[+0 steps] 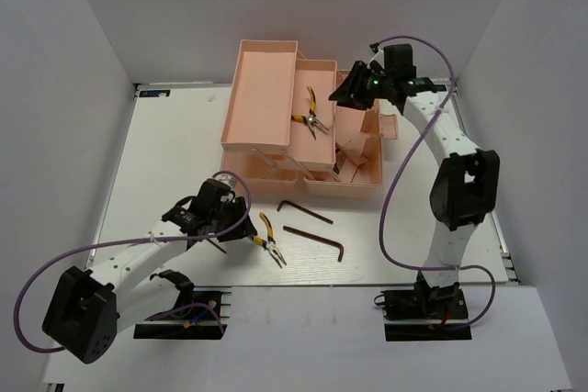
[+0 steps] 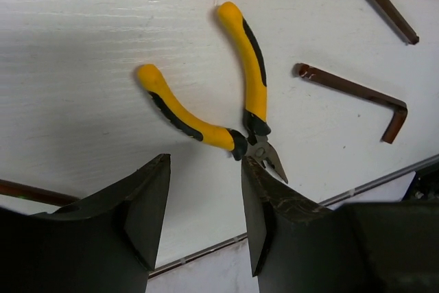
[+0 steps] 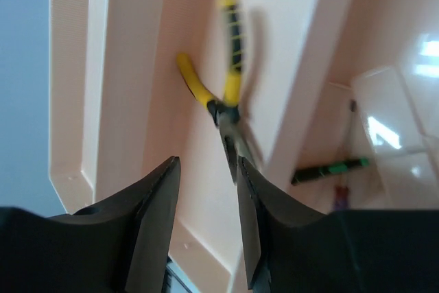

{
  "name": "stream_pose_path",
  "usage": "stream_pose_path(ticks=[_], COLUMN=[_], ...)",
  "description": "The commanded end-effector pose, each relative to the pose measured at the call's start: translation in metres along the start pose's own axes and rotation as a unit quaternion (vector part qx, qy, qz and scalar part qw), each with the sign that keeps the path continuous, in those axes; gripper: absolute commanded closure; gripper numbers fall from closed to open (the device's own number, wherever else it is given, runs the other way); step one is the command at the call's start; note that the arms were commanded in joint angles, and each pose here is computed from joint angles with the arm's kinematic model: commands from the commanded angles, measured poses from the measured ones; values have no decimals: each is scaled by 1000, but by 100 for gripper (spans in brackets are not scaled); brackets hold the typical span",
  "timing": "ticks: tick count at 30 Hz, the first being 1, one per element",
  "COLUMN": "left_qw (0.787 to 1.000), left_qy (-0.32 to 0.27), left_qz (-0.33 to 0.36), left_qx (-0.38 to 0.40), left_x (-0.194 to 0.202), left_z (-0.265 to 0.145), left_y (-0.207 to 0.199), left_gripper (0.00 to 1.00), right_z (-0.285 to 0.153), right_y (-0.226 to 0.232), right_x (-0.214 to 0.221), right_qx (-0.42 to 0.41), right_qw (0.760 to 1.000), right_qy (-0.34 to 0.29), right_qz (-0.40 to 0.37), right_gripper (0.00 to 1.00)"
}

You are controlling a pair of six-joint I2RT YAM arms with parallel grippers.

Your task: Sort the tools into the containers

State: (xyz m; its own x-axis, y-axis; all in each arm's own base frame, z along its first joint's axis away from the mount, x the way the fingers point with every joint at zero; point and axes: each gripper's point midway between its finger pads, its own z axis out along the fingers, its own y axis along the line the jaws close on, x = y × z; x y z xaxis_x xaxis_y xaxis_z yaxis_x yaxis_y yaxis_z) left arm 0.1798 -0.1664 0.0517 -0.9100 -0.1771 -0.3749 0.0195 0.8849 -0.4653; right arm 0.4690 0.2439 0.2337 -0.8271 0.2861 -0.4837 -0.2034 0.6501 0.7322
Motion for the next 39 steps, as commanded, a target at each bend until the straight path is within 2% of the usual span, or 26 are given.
stream_pose_path(ticks=[1,3,6,9,10,12,13,16,23,27,30,31,35,38,39], left_qw=[999,999,998,997,997,996,995,992,984,981,980,980,979,979,983], left_qy=[-26,-22,-10,-4,-1,-9,-13,-13,6,-7,-10,-6,10,14,3], left_qz=[-18,-27,-27,-31,-26,-25,-29,-39,-52,-55,-54,-49,-38,-21,-19], left_qx=[-31,-41,-50,-72,-76,-83,-93,-120,-169,-188,-189,-191,-203,-200,-182], left_x=[-8,-8,-9,-12,-10,-14,-16,-17,-2,4,7,10,20,23,15], left_z=[-5,-1,5,8,8,9,9,13,28,31,32,33,29,21,16], left_y=[6,6,0,-3,-3,-4,-4,1,11,19,20,20,23,23,10], left_gripper=[44,44,45,45,45,45,45,45,47,47,56,71,96,100,100], right_z=[-58,-61,-82,-112,-110,-127,-123,-133,-143,-144,-144,-144,-145,-146,-147], right_y=[9,-17,-31,-30,-50,-42,-60,-67,-66,-67,-70,-70,-74,-75,-78], right_x=[-8,11,29,39,58,63,80,95,108,112,114,115,118,117,116], right_qx=[26,52,72,80,94,89,97,96,73,65,61,58,57,55,57], right_qw=[997,995,989,981,982,978,979,978,983,984,986,986,987,987,987], right_qy=[-35,-19,-19,-40,-24,-43,-31,-40,-42,-39,-36,-34,-32,-34,-36], right_qz=[-70,-85,-125,-173,-164,-186,-177,-180,-165,-158,-152,-150,-146,-144,-143], right_gripper=[55,51,42,40,37,37,37,37,37,37,37,37,38,38,38])
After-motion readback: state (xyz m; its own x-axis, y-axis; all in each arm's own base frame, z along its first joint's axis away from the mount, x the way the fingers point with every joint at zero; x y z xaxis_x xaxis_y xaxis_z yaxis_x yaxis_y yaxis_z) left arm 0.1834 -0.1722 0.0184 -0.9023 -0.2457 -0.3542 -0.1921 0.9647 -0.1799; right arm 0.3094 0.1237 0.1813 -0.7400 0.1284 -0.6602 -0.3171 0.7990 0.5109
